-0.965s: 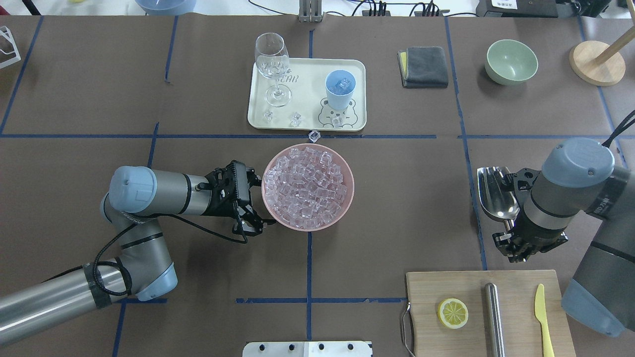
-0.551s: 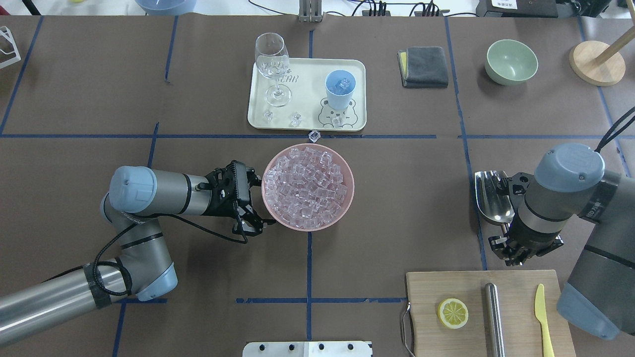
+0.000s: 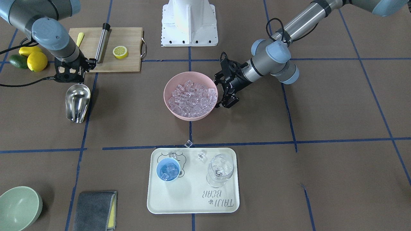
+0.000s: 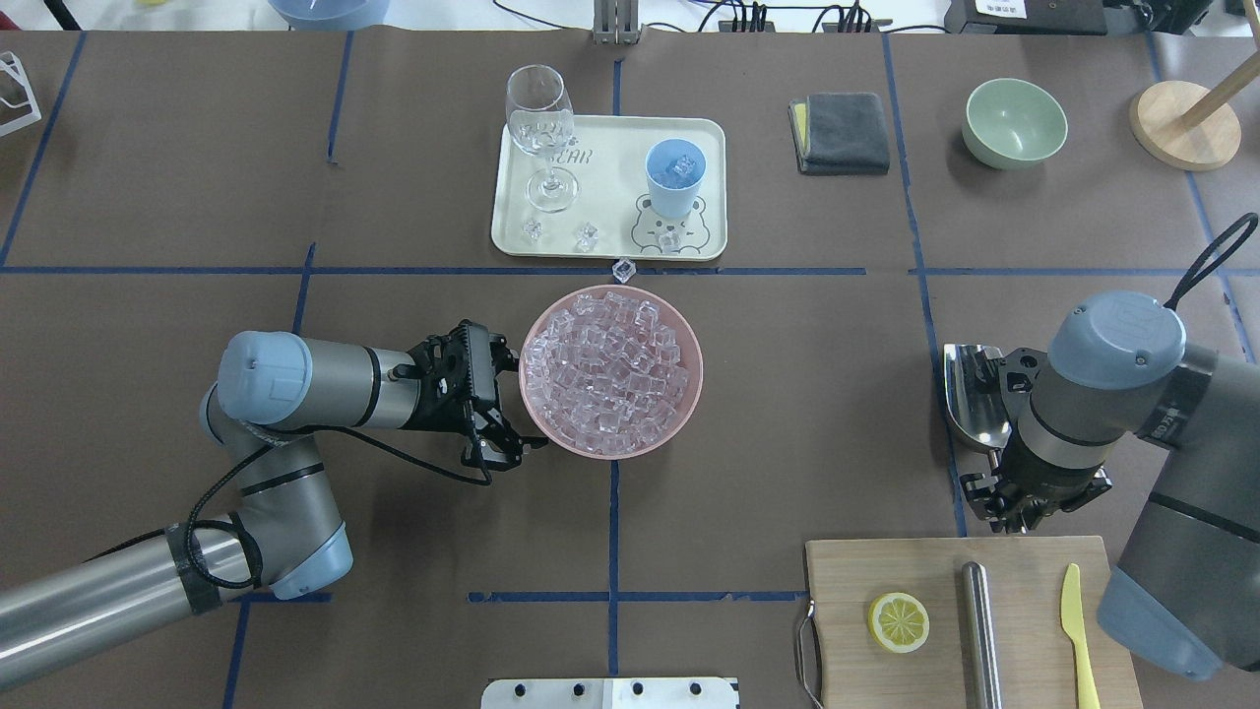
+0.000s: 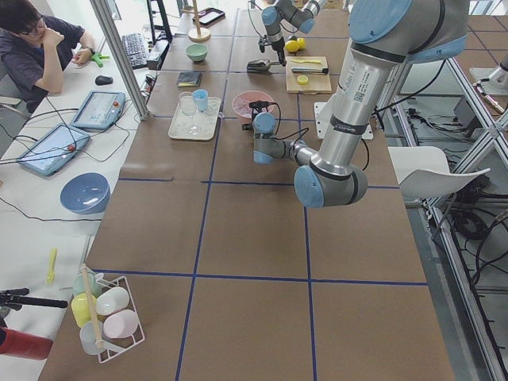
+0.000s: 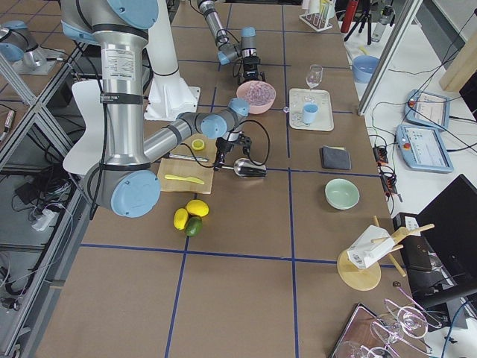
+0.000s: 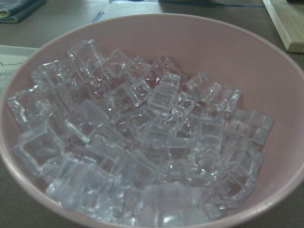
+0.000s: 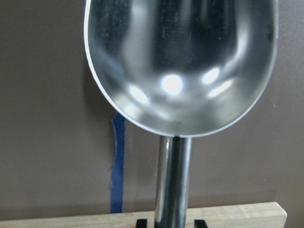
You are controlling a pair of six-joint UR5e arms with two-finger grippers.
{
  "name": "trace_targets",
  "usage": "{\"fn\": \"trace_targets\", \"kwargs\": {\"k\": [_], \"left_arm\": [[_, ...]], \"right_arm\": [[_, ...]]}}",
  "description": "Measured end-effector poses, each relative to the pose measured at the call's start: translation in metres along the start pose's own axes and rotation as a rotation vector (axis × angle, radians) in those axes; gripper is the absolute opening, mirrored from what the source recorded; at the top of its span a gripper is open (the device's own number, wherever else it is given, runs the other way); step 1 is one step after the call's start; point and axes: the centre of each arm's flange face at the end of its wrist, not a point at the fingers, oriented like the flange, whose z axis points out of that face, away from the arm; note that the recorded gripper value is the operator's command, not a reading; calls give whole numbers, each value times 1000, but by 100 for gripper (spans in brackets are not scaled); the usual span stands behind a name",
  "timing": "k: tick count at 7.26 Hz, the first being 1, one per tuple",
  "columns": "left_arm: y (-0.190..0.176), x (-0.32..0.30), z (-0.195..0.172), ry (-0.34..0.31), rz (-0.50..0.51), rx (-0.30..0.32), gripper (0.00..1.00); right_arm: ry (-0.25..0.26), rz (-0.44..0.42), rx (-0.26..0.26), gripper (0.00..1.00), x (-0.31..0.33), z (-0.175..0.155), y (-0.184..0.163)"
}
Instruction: Put ice in cup with scoop
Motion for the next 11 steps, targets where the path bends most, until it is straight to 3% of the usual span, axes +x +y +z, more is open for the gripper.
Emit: {"fn": "trace_targets", "kwargs": {"k": [2,5,6,8,10,11], "left_arm": [[0,-1,0,-2,0,0,100],[-1,-4,-3,-7,-5,-2,100],[2,-9,-7,-14,-7,-8,100],[19,-32,-31,-18,-16,-38,100],[42,-77,-79,11,-49,-89,100],[55,-101,-107,-7,-72,-113,100]], "right_arm": [[-17,-8,31,100,-11,-13,-6],[-82,1,194,100,-6,-89,-44],[-83,-49,250,100,17,-116,-60],[-45,-171,330,100,87,-155,-82],[3,-262,359,100,183,-173,-80],[14,-288,361,100,233,-176,-71]]}}
